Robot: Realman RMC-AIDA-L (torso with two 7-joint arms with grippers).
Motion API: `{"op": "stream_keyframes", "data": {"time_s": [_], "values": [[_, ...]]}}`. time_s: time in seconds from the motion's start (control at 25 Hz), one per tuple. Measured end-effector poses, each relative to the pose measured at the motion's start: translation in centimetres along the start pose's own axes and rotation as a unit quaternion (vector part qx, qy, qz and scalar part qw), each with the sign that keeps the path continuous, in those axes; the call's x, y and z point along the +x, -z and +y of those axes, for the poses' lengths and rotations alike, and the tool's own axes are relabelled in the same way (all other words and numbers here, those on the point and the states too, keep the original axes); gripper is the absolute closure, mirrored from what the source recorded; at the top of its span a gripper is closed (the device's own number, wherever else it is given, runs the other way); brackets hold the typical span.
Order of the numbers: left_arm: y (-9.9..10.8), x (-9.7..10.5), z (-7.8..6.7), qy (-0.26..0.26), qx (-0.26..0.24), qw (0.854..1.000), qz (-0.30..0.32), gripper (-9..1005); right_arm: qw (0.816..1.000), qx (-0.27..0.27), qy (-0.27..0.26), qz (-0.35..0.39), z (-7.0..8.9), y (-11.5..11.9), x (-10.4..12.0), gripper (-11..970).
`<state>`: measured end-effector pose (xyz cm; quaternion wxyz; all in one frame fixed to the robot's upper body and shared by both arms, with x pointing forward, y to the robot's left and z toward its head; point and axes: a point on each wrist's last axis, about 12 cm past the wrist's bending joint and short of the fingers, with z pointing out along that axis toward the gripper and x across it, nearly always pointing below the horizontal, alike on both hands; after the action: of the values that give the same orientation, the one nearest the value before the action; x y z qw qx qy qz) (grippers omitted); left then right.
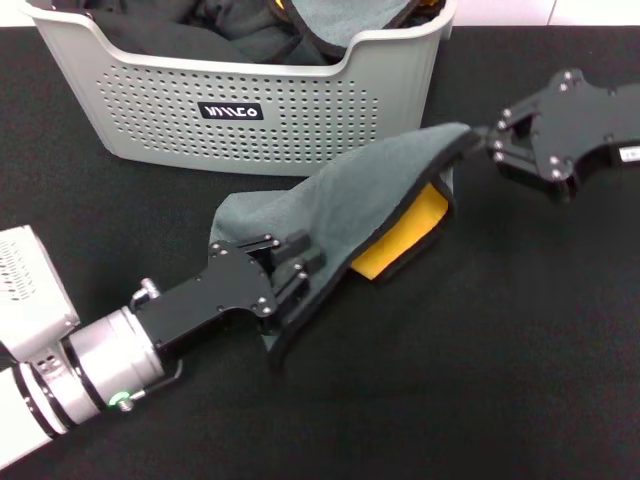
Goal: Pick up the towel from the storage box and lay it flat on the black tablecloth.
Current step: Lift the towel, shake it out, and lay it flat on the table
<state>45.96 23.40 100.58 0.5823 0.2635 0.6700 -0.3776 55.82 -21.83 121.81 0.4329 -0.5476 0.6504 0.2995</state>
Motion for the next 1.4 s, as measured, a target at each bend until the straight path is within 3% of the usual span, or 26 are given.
{"op": "stream_keyframes", "data": {"time_s": [0.28,0.48,0.56,0.72,0.84,1.16,1.4], "values": [[-1.7,-1.1,-1.5,0.018,0.059,0.997,-0.042,821,1.0,0.0,0.023,-0.008,-0.8,-2.9,-1.8,947],[-1.1,-2.3,-2.1,0.005,0.079,0.992,-0.102,587,1.0,-0.005,0.025,0.003,-1.3,-4.2,-2.1,948],[-1.0,-2.4,-2.1,0.003,0.08,0.991,-0.11,550,1.0,-0.003,0.025,0.003,-1.5,-4.5,-2.3,948],[-0.9,-1.7,-2.0,-0.026,0.049,0.994,-0.096,475,0.999,-0.013,0.032,0.003,-1.8,-5.3,-3.1,947],[-0.7,-1.1,-2.1,-0.053,0.004,0.994,-0.097,472,0.999,-0.018,0.041,0.0,-1.9,-5.7,-3.9,947],[-0.7,-0.7,-1.9,-0.057,-0.073,0.99,-0.106,439,0.998,-0.035,0.052,0.002,-2.0,-7.0,-5.4,947],[-0.7,-0.3,-1.9,-0.063,-0.084,0.99,-0.095,421,0.998,-0.033,0.055,-0.001,-2.1,-7.4,-5.7,948]]}}
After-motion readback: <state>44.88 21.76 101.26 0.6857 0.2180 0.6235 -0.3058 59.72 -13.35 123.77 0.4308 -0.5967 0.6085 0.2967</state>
